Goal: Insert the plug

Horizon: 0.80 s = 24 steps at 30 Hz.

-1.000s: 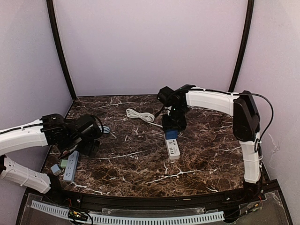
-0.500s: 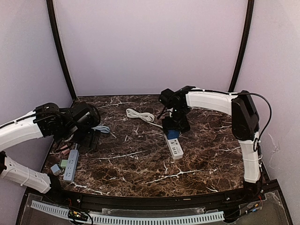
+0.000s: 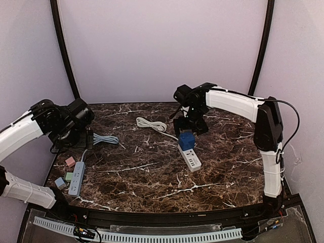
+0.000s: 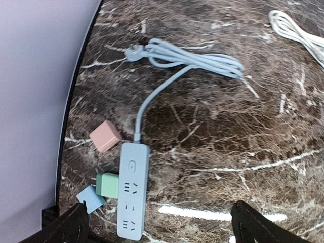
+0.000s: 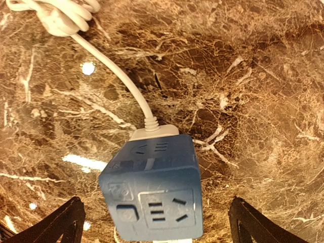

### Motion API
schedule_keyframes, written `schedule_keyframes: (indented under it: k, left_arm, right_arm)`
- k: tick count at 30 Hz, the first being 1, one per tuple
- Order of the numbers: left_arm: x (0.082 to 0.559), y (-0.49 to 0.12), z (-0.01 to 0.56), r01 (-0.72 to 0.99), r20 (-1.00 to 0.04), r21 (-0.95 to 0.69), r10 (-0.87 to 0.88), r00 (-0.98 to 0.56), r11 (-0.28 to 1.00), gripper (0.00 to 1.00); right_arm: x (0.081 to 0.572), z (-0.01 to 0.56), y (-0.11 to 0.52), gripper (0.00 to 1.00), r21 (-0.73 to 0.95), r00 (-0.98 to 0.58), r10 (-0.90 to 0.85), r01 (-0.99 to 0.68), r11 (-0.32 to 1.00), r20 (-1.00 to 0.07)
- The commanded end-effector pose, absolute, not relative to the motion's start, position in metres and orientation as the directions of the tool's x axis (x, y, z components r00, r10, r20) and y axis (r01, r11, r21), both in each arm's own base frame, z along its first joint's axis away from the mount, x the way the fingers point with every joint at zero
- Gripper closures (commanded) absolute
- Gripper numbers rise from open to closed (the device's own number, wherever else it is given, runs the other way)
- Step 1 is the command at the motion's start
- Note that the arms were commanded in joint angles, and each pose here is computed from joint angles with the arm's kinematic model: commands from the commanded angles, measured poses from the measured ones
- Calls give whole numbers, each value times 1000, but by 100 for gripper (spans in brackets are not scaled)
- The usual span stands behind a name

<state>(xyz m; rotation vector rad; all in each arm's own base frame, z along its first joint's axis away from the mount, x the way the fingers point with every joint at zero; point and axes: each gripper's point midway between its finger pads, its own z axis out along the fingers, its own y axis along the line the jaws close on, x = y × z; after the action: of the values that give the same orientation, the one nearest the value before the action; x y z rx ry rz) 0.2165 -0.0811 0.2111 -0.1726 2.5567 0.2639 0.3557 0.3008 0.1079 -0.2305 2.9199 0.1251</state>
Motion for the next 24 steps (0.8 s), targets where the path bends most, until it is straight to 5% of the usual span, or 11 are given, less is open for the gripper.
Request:
schedule_keyframes:
  k: [1, 13, 24]
  left_arm:
    - [193, -34, 199, -392, -424, 181, -288, -859, 902, 1]
    - [191, 19, 125, -695, -194, 102, -671, -715, 711, 11]
    - [230, 41, 69, -690, -94, 98, -684, -724, 717, 24]
  right_arm:
    - [353, 157, 296, 1, 105, -944, -175, -212, 972, -280]
    - [359, 178, 295, 1, 149, -915, -232, -293, 944, -330]
    - [364, 185, 286, 1, 143, -906, -254, -316, 938, -337]
